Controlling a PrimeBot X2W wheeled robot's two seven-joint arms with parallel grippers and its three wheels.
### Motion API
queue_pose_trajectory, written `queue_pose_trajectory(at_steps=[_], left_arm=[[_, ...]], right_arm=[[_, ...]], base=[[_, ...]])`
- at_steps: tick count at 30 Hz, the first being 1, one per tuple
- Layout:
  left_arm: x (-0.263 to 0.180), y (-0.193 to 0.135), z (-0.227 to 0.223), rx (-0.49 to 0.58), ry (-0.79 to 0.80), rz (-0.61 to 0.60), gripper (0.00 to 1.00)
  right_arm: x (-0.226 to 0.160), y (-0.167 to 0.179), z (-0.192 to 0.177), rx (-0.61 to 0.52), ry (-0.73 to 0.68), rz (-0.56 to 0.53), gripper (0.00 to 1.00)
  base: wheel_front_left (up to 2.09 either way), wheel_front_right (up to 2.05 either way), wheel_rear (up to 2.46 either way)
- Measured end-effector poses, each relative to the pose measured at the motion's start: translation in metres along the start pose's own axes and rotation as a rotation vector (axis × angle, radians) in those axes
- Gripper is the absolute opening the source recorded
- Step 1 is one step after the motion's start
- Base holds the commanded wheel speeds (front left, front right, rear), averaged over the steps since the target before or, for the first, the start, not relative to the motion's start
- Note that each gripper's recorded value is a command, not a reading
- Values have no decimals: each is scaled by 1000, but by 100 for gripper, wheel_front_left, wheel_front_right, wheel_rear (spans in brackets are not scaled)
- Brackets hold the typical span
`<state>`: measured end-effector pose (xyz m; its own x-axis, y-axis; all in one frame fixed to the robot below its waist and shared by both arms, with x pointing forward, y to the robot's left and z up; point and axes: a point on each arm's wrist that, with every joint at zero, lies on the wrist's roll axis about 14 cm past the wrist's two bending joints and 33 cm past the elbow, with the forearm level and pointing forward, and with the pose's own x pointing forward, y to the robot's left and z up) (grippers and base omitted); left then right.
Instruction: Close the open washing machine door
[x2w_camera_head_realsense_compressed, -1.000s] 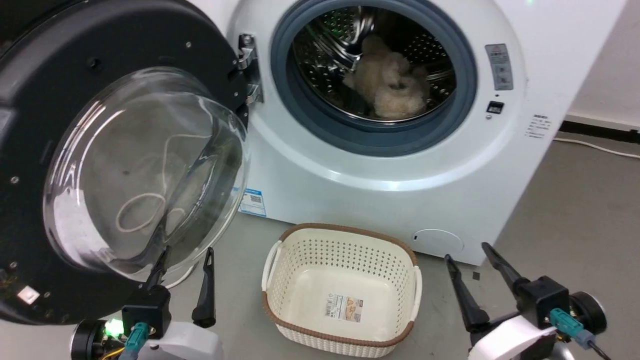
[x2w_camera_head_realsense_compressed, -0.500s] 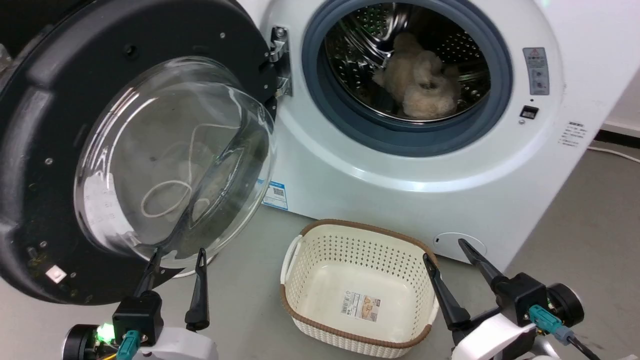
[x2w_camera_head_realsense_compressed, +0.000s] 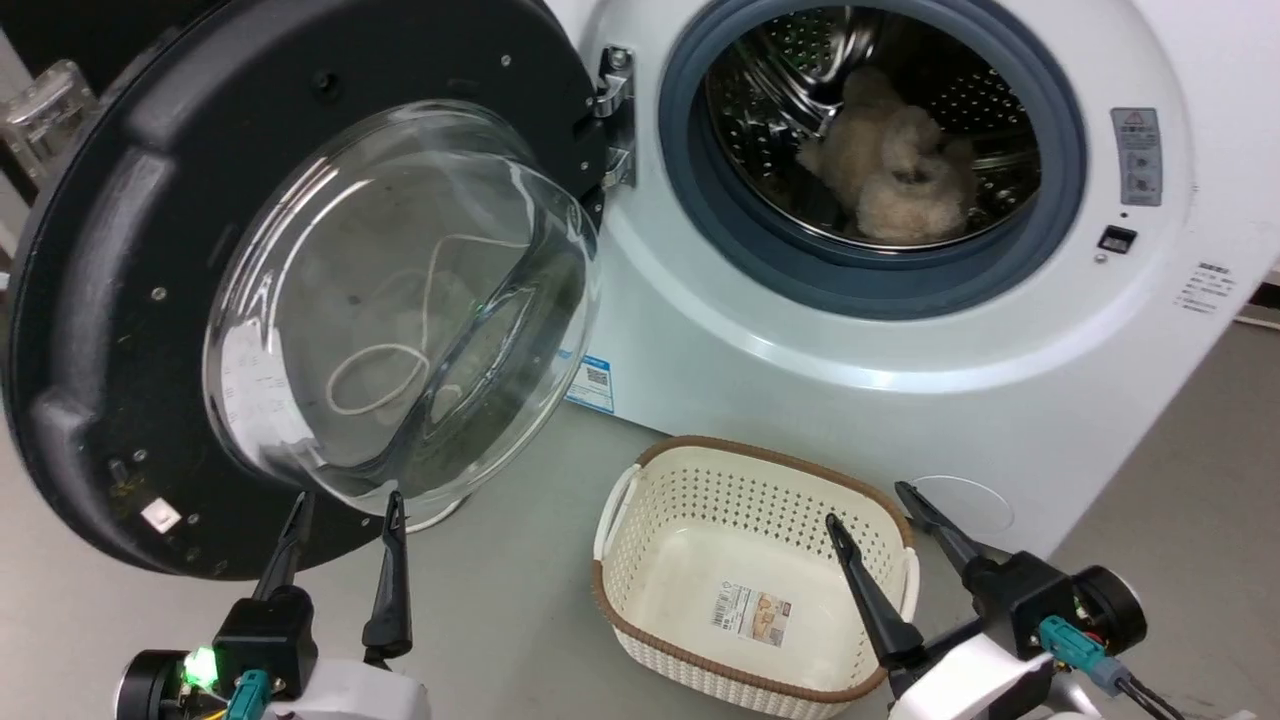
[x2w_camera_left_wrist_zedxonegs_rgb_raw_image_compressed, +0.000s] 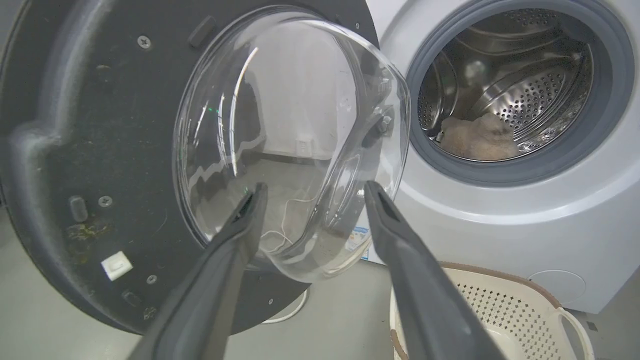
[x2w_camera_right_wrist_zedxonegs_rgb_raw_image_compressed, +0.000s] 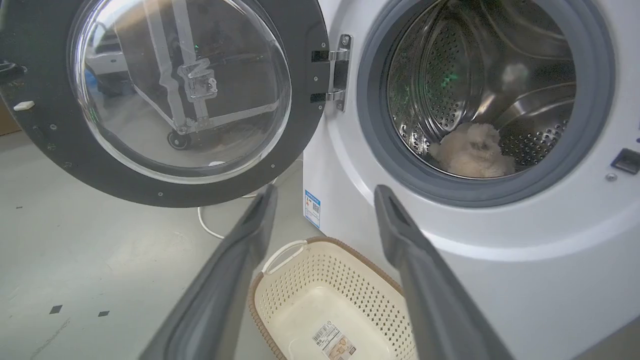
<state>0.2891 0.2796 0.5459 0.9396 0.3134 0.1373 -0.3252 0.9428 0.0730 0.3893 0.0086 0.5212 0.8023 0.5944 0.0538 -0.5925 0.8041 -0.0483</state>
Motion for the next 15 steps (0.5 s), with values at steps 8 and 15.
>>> queue_pose_trajectory(at_steps=[8, 15], left_arm=[[-11, 16, 1, 7, -10, 49, 100], [-17, 30, 3, 14, -20, 90, 100]], right_arm=[[8, 19, -3, 7, -7, 63, 100], [13, 33, -6, 12, -7, 110, 100]], base=[[0, 0, 0], [0, 0, 0]])
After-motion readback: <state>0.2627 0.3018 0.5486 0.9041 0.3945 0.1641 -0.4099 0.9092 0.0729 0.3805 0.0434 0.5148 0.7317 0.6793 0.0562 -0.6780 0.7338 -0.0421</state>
